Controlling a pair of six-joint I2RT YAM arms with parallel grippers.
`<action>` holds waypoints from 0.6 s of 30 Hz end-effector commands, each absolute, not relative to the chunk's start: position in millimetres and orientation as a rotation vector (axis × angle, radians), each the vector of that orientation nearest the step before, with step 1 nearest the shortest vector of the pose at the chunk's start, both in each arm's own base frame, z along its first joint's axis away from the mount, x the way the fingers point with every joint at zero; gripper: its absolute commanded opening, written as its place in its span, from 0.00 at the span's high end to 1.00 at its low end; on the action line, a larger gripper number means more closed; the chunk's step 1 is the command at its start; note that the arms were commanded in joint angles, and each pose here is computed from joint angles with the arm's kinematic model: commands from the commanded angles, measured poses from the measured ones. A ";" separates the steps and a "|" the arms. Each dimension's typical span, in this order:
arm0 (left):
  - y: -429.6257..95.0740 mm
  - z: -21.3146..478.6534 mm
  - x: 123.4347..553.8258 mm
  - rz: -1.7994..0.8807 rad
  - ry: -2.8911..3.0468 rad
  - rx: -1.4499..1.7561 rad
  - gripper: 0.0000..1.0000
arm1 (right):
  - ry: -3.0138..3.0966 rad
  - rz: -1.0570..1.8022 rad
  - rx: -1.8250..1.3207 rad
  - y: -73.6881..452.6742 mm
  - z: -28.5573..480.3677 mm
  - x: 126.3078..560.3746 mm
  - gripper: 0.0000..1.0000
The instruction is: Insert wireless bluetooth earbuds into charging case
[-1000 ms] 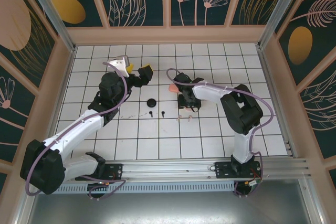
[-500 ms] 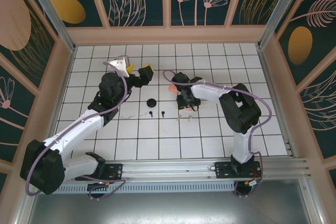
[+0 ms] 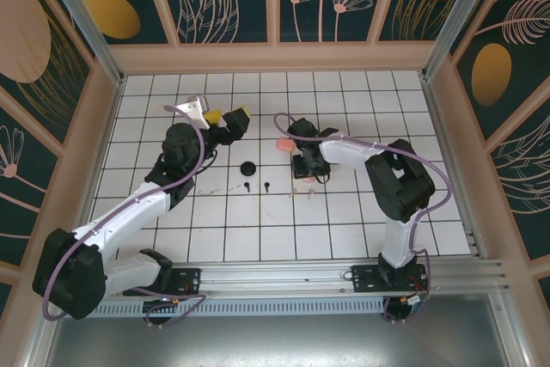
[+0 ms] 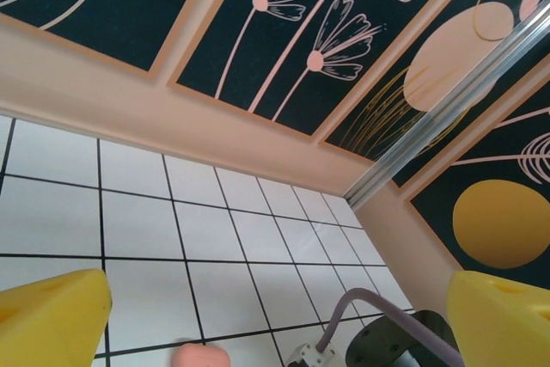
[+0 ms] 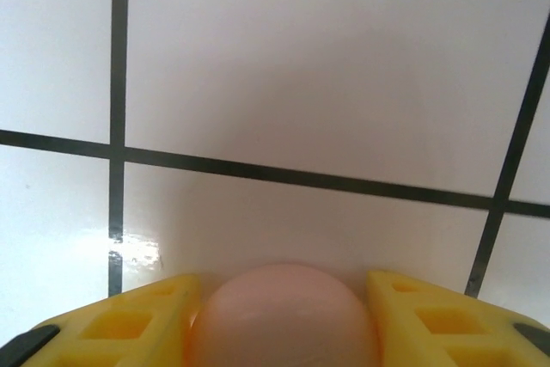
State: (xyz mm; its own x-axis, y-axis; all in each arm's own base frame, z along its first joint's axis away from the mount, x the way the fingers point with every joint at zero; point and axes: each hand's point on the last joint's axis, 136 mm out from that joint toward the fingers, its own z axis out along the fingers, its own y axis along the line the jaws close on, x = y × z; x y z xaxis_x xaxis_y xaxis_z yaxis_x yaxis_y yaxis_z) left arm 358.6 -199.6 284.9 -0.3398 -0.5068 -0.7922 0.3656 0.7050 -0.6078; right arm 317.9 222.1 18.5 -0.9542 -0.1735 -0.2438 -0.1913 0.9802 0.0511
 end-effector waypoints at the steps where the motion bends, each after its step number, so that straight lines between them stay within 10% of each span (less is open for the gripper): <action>1: -203.8 267.5 360.4 -0.878 1.731 -0.069 0.01 | 2.890 0.201 -0.114 223.5 39.8 313.4 0.54; 18: -277.3 238.1 310.7 -1.246 1.589 0.336 0.03 | 2.305 1.086 0.673 264.3 248.3 396.2 0.55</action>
